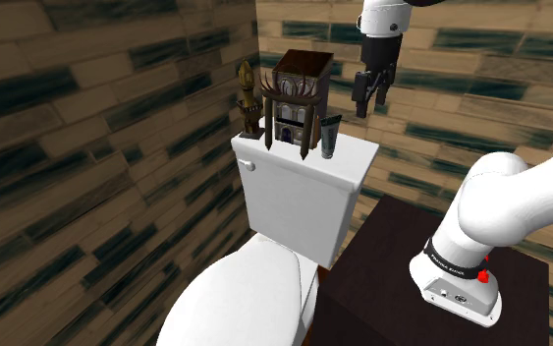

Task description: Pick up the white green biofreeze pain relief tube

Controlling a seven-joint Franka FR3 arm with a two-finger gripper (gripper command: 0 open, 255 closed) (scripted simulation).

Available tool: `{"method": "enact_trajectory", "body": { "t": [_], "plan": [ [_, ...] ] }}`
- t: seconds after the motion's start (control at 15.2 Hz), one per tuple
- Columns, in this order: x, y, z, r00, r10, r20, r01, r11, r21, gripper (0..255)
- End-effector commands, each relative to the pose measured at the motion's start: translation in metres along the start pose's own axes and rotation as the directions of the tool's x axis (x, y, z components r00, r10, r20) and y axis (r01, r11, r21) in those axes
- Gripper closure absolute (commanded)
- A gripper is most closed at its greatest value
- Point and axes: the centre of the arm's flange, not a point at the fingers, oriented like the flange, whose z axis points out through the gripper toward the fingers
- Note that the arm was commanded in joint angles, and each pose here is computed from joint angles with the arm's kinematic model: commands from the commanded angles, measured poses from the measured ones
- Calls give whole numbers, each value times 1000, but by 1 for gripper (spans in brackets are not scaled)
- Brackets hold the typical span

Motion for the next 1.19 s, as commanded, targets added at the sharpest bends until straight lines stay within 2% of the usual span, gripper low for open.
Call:
{"method": "enact_trajectory", "body": {
  "t": [0.0, 0.2, 0.4, 0.59, 0.73, 0.86, 0.92, 1.12],
  "plan": [
    [0, 0, 0, 1000, 0, 0, 0, 1000, 0, 0],
    [24, 30, 12, 985, -172, 11, 172, 985, -2, 0],
    [53, 55, 24, 941, -338, 23, 338, 941, -2, 0],
    [86, 74, 36, 868, -495, 34, 495, 869, 1, 0],
    [110, 84, 44, 805, -591, 41, 592, 806, 3, 0],
    [134, 91, 53, 732, -680, 48, 680, 733, 6, 0],
    [136, 92, 53, 725, -687, 49, 688, 726, 7, 0],
    [137, 92, 69, 725, -687, 49, 688, 726, 7, 0]
  ]
}}
